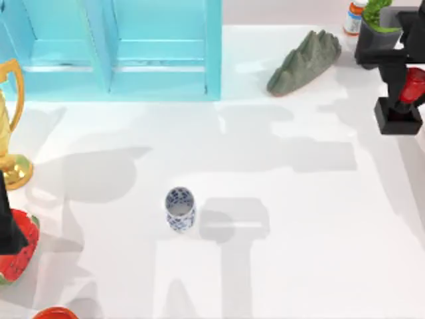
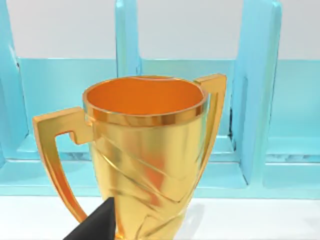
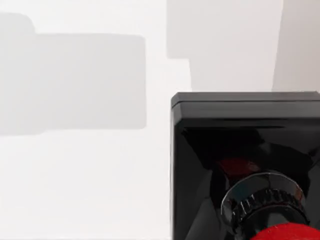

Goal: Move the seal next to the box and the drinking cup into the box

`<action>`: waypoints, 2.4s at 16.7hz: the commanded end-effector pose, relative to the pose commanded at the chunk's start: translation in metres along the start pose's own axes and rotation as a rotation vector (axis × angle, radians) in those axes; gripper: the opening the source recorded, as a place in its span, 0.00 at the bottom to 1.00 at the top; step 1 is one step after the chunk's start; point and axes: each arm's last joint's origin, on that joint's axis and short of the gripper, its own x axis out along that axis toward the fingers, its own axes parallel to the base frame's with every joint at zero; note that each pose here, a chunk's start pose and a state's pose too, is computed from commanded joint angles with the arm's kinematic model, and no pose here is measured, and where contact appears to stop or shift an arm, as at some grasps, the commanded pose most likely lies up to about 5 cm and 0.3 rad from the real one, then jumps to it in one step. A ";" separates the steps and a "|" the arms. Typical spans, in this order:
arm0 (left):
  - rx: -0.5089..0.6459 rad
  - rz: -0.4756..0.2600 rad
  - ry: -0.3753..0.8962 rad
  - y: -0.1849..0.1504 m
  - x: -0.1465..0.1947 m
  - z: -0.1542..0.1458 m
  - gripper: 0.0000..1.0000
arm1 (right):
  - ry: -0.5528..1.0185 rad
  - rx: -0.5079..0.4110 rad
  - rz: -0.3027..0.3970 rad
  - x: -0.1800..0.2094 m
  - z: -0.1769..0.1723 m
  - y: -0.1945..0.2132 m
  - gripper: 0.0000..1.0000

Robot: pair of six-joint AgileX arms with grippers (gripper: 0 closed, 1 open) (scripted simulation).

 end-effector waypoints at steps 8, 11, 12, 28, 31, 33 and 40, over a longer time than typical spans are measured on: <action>0.000 0.000 0.000 0.000 0.000 0.000 1.00 | -0.003 -0.004 -0.001 -0.014 -0.006 -0.011 0.00; 0.000 0.000 0.000 0.000 0.000 0.000 1.00 | -0.016 -0.007 0.000 -0.025 -0.025 -0.006 0.00; 0.000 0.000 0.000 0.000 0.000 0.000 1.00 | -0.016 -0.007 -0.001 -0.028 -0.035 -0.004 0.00; 0.000 0.000 0.000 0.000 0.000 0.000 1.00 | 0.003 0.000 -0.007 -0.025 -0.133 0.002 0.00; 0.000 0.000 0.000 0.000 0.000 0.000 1.00 | -0.004 0.001 -0.006 -0.002 -0.133 0.001 0.00; 0.000 0.000 0.000 0.000 0.000 0.000 1.00 | -0.006 -0.001 -0.005 0.017 -0.133 0.002 0.00; 0.000 0.000 0.000 0.000 0.000 0.000 1.00 | -0.004 -0.001 -0.006 0.030 -0.135 0.002 0.08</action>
